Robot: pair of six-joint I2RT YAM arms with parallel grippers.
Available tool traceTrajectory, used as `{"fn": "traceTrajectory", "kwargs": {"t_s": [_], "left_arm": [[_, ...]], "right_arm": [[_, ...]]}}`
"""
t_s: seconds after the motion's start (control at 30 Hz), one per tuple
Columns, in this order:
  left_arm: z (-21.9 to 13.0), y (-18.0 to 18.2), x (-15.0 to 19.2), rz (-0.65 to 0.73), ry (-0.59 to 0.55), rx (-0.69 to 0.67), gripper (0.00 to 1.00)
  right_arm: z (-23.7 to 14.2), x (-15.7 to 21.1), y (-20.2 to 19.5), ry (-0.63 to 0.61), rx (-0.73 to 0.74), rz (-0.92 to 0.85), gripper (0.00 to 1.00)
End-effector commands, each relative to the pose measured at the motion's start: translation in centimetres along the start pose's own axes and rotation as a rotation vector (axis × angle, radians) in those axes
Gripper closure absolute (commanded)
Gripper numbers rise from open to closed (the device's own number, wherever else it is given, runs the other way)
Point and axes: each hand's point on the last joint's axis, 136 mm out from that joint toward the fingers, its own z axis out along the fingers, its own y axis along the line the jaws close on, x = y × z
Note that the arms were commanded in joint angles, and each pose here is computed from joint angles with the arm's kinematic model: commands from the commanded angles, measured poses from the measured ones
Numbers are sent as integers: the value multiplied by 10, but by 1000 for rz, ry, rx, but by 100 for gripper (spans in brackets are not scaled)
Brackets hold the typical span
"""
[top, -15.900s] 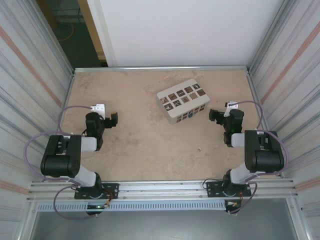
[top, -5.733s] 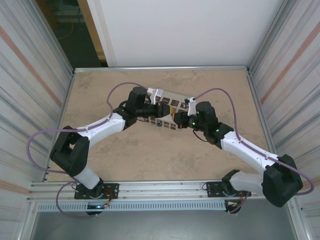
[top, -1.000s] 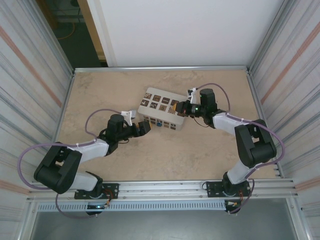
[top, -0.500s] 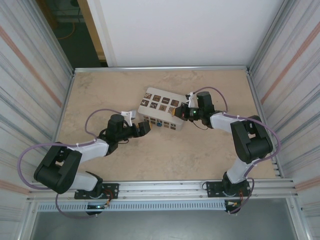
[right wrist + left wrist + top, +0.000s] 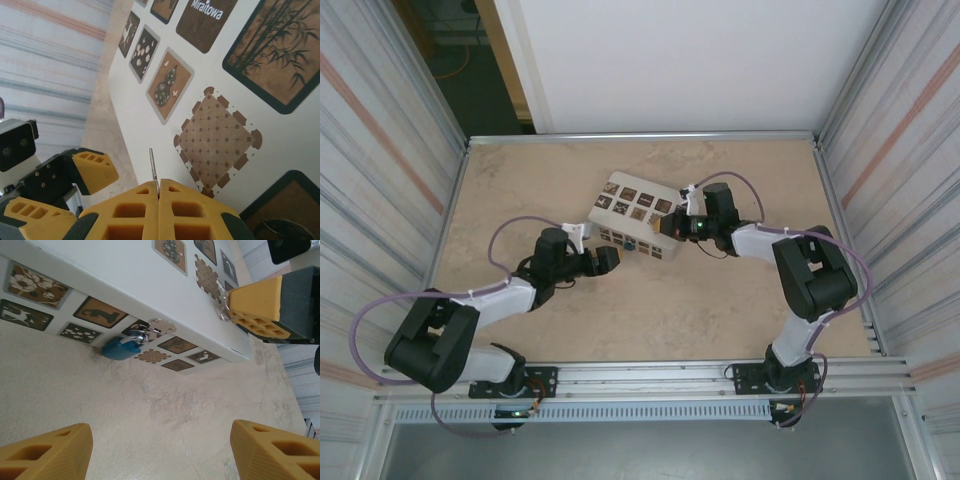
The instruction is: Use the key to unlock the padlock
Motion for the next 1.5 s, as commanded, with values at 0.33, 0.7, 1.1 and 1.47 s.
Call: {"fn": "traceTrajectory", "kwargs": {"t_s": [0.33,0.7,1.1,1.47], "left_arm": [[-4,13,-20,73,-23,-10,28],[11,5,-21,279,29,89,28],[35,20,-18,334,31,107,29],[57,29,-22,326,50,118,31]], "right_arm": [[22,27,-17,78,70,70,100],[10,-14,36,1,-9,-6,100],[34,-35,31,-18,-31,24,100],[48,-10,3,47,52,49,100]]}}
